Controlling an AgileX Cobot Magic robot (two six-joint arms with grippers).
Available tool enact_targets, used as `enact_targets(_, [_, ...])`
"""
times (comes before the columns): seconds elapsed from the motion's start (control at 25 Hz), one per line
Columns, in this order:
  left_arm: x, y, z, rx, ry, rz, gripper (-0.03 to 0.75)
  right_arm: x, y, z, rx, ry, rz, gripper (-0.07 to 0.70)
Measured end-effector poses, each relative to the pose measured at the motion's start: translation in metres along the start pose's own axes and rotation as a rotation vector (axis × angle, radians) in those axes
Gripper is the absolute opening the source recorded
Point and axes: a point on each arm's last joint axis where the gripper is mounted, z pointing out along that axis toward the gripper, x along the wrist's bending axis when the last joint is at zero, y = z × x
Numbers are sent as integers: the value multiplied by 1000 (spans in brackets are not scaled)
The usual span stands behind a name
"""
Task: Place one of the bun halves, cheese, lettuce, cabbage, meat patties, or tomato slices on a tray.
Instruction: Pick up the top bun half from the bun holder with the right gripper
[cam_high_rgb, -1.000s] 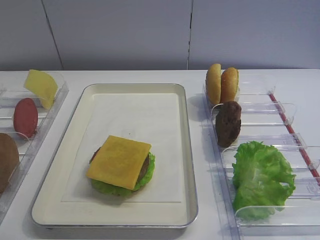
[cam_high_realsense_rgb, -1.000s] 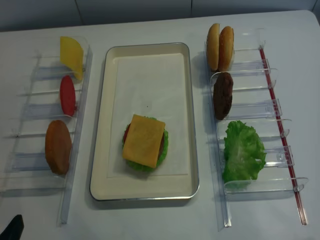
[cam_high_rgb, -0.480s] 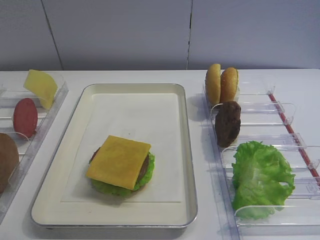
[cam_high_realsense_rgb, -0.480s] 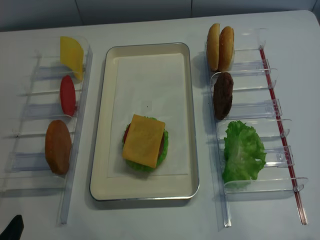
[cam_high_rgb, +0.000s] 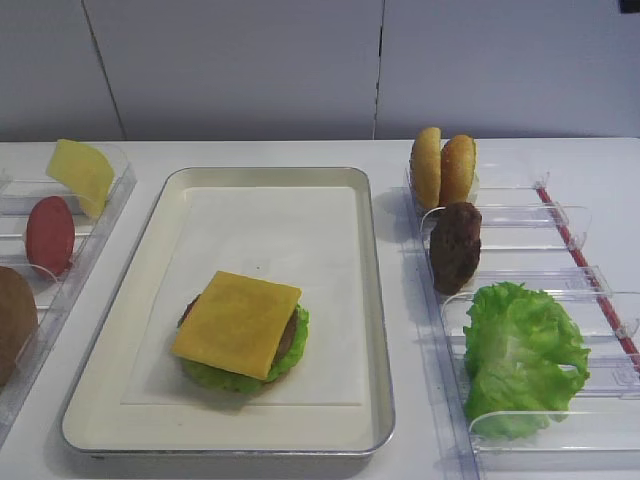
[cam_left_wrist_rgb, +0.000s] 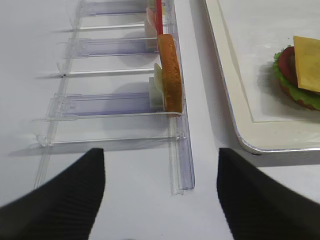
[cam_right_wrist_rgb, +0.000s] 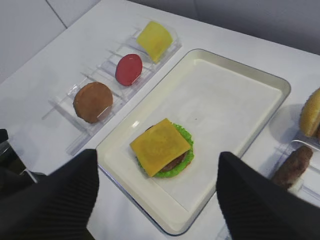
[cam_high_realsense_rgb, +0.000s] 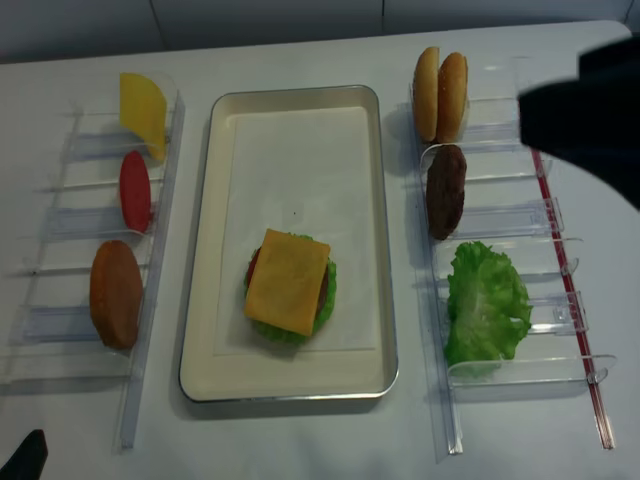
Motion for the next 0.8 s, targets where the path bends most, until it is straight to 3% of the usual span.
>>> enact_targets(0.24, [0,0,0,0,0,0,456,-11,36,40,117,34,-13,491])
enact_targets(0.4, [0,0,0,0,0,0,456,-28,55,69,191,-39,20,486])
enact_targets(0.64, [0,0,0,0,0,0,456,-73,68,118,329,-214,110,484])
enact_targets(0.8, [0,0,0,0,0,0,456,-94,71,148,388,-239,137,484])
